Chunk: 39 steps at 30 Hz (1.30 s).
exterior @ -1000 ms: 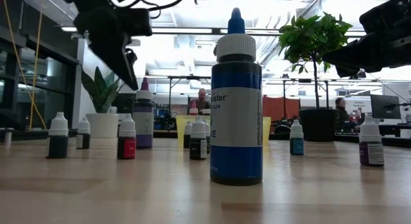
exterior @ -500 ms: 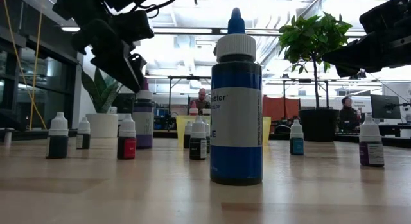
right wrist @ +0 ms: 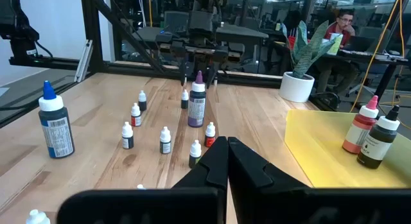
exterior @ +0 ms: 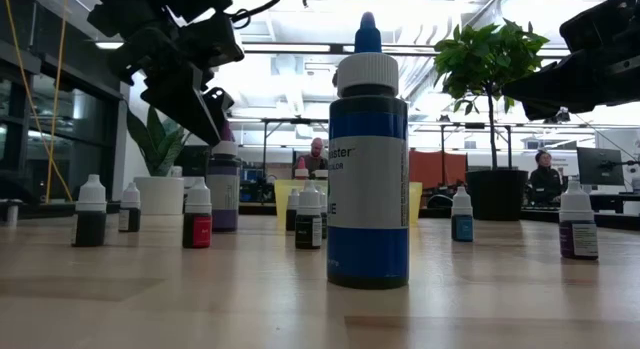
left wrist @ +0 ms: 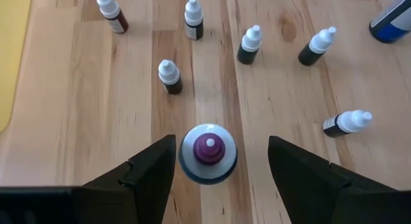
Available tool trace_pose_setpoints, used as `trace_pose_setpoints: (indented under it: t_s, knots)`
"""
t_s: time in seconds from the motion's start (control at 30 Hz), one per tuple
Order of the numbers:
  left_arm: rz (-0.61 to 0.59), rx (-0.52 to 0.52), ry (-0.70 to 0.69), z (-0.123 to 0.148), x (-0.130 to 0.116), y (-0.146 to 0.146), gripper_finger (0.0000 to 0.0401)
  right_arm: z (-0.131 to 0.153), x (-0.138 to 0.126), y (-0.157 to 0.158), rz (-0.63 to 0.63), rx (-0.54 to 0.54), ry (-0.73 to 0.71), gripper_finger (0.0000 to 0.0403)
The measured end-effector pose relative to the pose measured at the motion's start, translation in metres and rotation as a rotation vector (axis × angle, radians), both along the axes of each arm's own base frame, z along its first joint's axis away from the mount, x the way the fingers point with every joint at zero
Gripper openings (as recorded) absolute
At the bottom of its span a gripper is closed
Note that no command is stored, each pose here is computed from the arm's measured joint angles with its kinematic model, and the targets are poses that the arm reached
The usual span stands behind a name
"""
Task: Pick & Place food coloring
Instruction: Put the large purple food coloring bottle into the yellow bin
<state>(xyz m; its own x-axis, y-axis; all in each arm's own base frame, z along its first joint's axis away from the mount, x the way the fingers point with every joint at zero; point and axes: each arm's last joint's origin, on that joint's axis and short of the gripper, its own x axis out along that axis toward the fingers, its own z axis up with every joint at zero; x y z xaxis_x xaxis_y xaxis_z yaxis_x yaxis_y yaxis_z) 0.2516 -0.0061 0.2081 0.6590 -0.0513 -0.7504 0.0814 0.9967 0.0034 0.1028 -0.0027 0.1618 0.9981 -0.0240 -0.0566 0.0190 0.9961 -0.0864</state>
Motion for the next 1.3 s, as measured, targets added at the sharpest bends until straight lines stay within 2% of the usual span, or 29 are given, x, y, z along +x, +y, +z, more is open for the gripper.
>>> trace_pose_setpoints:
  t_s: [0.13, 0.47, 0.57, 0.7, 0.83, 1.03, 1.17, 1.3]
  knots:
    - [0.002, 0.002, 0.002, 0.0, 0.0, 0.0, 0.0223, 0.0, 0.0, 0.0, 0.0, 0.0, 0.0, 0.0]
    - [0.006, 0.002, 0.004, -0.001, 0.0, 0.0, 0.0108, 0.0, 0.0, 0.0, 0.0, 0.0, 0.0, 0.0]
    - [0.025, 0.009, 0.004, 0.0, 0.0, 0.001, 0.0086, 0.0, 0.0, 0.0, 0.0, 0.0, 0.0, 0.0]
    - [0.096, 0.022, 0.0, 0.0, 0.0, 0.002, 0.0085, 0.0, 0.0, 0.0, 0.0, 0.0, 0.0, 0.0]
    - [0.153, -0.007, -0.007, 0.005, 0.003, 0.003, 0.0089, 0.0, 0.0, 0.0, 0.0, 0.0, 0.0, 0.0]
    - [0.26, -0.054, -0.087, 0.034, 0.014, 0.004, 0.0088, 0.0, 0.0, 0.0, 0.0, 0.0, 0.0, 0.0]
    - [0.409, -0.059, -0.142, 0.064, 0.02, 0.012, 0.0088, 0.0, 0.0, 0.0, 0.0, 0.0, 0.0, 0.0]
    - [0.632, -0.07, -0.194, 0.095, 0.024, 0.029, 0.0088, 0.0, 0.0, 0.0, 0.0, 0.0, 0.0, 0.0]
